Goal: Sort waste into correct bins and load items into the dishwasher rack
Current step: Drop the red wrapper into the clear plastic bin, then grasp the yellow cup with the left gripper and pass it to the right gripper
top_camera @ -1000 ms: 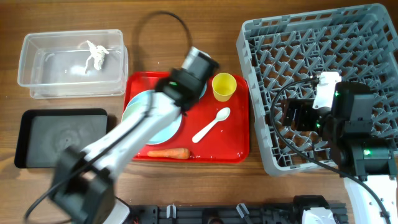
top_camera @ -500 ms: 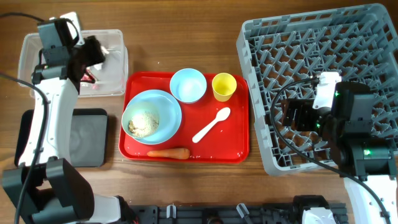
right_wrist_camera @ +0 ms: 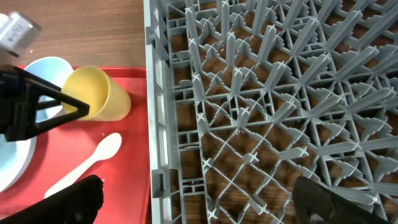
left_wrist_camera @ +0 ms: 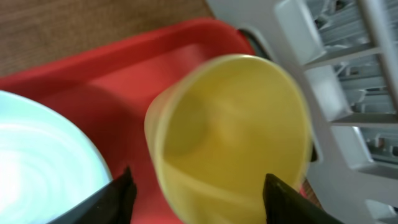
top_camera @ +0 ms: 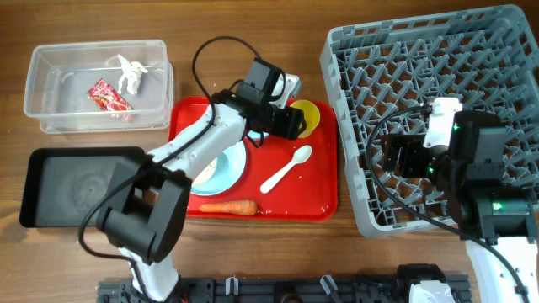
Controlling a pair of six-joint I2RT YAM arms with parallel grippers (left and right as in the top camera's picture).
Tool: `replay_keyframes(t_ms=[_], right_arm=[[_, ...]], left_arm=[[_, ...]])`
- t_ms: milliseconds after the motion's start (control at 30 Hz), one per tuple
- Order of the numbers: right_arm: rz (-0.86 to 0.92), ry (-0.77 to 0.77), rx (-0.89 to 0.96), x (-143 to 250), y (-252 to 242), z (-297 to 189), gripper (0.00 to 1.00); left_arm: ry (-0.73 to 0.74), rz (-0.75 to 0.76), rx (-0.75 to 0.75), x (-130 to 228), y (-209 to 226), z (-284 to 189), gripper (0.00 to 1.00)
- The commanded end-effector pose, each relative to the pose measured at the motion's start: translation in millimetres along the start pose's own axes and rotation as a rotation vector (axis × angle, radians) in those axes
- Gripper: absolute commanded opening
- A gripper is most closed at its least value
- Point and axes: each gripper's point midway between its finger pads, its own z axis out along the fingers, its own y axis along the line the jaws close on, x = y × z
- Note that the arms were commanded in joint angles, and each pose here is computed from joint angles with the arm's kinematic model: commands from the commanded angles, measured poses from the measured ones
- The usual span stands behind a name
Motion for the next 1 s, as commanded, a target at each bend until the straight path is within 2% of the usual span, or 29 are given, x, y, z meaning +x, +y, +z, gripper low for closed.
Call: replay_keyframes(t_ms=[0,33,100,133,200,267,367,400,433,500,600,767,967], right_arm=[[-0.007,-0.011,0.013,-5,-1,-3,1.0],[-0.007,-0.011,0.013,-5,-1,-3,1.0],[-0.007,-0.01,0.013,-5,-1,-3,1.0],[-0.007,-0.01,0.013,-5,-1,-3,1.0],[-0.007,-0.01,0.013,-5,-1,-3,1.0],[0.055,-0.032,0.122,-10,-20,-3,1.0],[0.063,-0.057,0.041,-25,-7,11,1.0],[0.005,-0.049,-0.101,-29,17,20,1.0],[-0.122,-0.048,-0.347,-30,58,22,1.0],[-0.323,-0.115,-0.846,-28,126,-5,1.0],[-0.4,-0.253,-1.098,-45,152,-37,1.0],[-0.446,-0.318,-1.097,-56,153,-40,1.0],[-0.438,-0.308,-1.086,-56,152,-36,0.99]], left_arm=[[0.015,-0.011,0.014,2,0,9,0.51],[0.02,-0.013,0.013,4,1,11,0.45],[0.022,-0.045,0.013,4,1,11,0.15],[0.021,-0.061,0.013,4,1,11,0.05],[0.015,-0.066,0.013,2,-1,4,0.04],[-0.081,-0.104,0.028,-20,-4,-49,0.04],[-0.188,-0.222,0.226,-47,-17,-111,0.04],[-0.192,-0.202,0.39,-52,-34,-131,0.04],[-0.183,-0.176,0.522,-52,-48,-145,0.04],[-0.132,-0.146,0.737,-44,-70,-171,0.04],[-0.095,-0.125,0.795,-37,-85,-173,0.04],[-0.032,-0.108,0.826,-27,-112,-165,0.04],[-0.007,-0.085,0.891,-22,-123,-173,0.04]])
